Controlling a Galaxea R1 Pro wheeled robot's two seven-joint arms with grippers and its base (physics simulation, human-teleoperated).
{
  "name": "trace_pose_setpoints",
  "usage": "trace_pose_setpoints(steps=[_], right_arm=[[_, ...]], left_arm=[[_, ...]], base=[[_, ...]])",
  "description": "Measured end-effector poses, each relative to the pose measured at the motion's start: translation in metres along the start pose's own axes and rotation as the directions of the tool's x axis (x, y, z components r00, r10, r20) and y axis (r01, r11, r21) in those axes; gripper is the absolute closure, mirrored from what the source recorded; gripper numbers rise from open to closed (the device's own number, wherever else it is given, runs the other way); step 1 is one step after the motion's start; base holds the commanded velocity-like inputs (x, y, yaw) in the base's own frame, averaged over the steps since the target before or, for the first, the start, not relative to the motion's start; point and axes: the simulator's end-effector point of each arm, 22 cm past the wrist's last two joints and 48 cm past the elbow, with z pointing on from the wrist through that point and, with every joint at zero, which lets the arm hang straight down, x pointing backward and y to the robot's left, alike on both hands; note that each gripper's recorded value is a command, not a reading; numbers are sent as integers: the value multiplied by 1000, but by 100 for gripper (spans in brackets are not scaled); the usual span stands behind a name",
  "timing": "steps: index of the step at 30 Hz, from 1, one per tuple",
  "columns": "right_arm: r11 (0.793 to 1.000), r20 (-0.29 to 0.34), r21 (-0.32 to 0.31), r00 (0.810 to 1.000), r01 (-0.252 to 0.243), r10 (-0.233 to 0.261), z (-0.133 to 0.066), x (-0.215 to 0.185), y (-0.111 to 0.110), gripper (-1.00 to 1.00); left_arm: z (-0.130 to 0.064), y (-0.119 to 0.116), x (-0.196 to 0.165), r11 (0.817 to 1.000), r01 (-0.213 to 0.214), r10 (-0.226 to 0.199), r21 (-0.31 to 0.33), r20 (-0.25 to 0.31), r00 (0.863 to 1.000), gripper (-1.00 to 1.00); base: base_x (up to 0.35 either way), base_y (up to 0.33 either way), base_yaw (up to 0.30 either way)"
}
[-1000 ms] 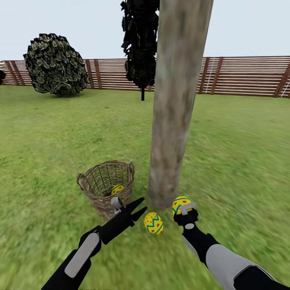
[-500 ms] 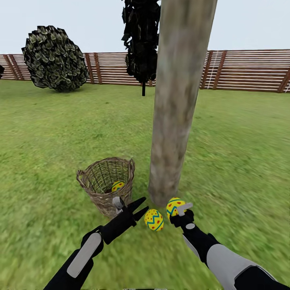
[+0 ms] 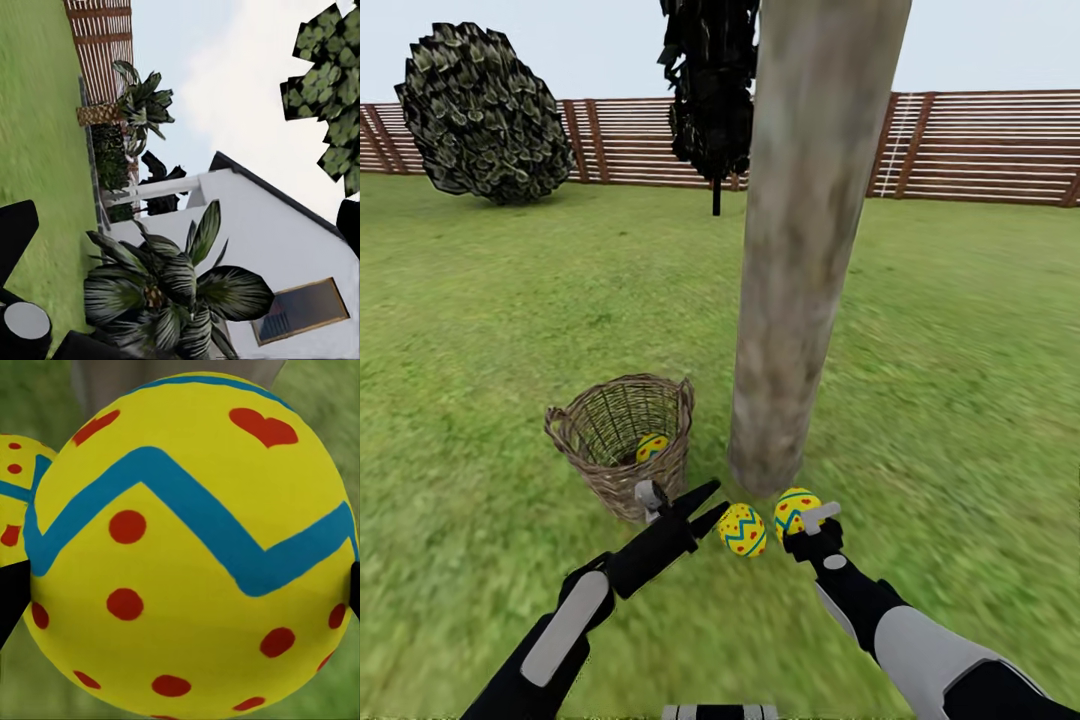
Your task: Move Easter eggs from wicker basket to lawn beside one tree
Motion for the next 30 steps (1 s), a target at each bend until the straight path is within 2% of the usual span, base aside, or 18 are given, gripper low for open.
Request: trace_pose_setpoints(steps=[5,7,12,16,19,23,30], right_arm=[[1000,-20,-9,1000,-2,2,5,11,6,100],[1000,-30,-12,1000,-2,1,7,17,8,100],[1000,-71,-15,997,8,-9,11,37,9,100],[1000,-91,-14,996,9,-10,16,45,8,100],[1000,-130,-13,991,15,-16,16,64,8,100],[1000,-134,-16,991,19,-21,16,66,10,100],[999,-115,-24,993,24,-27,15,61,14,100]], left_arm=[[13,-58,-7,990,-66,68,126,-11,998,-100],[13,-68,-11,985,-52,52,165,7,999,-100],[15,-61,-10,985,-21,19,173,11,1000,-100],[15,-51,-9,987,-9,7,160,14,1000,-100],[15,-46,-10,988,-2,0,156,17,1000,-100],[14,-43,-11,988,1,-4,152,22,1000,-100],[13,-42,-11,989,5,-9,150,25,1000,-100]], base=[[0,0,0],[0,0,0],[0,0,0],[0,0,0],[0,0,0],[74,0,0],[318,0,0]])
